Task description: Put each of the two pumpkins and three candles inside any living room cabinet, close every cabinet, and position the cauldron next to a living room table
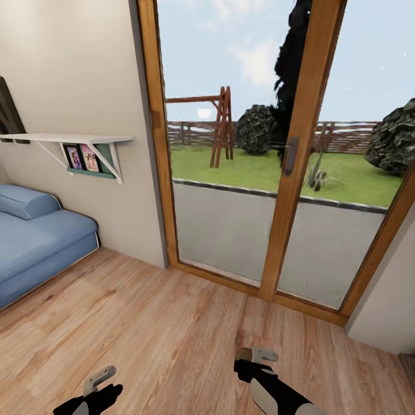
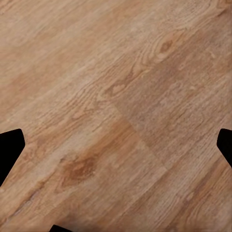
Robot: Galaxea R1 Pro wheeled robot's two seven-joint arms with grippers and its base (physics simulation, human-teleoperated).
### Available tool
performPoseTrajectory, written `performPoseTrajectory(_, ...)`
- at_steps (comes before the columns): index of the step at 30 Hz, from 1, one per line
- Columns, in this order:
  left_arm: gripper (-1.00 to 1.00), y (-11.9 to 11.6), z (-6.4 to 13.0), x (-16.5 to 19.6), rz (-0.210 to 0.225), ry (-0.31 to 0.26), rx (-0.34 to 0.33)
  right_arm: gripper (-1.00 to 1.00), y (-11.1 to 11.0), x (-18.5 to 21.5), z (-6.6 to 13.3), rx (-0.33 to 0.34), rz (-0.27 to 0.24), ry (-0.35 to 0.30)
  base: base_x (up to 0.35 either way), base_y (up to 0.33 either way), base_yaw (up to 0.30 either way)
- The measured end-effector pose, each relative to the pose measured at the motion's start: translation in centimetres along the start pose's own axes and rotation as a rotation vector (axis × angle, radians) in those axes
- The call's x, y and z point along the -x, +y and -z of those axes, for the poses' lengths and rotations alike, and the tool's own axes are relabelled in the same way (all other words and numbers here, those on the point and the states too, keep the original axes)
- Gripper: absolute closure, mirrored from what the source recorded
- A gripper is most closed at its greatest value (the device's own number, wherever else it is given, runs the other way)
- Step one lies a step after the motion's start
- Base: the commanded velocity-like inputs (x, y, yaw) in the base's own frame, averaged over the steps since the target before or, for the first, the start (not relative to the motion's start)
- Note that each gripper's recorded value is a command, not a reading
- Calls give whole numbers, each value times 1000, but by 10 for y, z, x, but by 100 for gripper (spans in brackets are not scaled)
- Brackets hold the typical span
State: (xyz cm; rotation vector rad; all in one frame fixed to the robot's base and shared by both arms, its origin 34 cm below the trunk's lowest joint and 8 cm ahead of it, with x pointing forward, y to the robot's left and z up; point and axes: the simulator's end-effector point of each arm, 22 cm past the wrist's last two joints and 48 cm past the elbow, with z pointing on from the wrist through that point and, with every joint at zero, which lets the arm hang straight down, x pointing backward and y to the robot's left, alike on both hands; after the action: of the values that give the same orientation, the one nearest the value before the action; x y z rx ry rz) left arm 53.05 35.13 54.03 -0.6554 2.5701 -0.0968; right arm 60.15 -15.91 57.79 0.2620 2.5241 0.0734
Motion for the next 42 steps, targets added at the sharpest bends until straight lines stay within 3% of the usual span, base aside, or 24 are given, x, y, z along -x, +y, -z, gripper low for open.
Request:
performPoseTrajectory(9, -100, 0, 0, 0, -1, -1, 0, 100, -3, -2, -1, -8, 2, 6, -31, 0, 78)
performPoseTrajectory(17, -100, 0, -1, -1, -3, 1, 2, 100, -3, -4, -1, -10, 2, 9, -170, -101, 263)
performPoseTrajectory(42, -100, 1, -2, -3, -7, 3, 3, 100, -4, -9, -2, -11, 10, 29, -4, -4, 278)
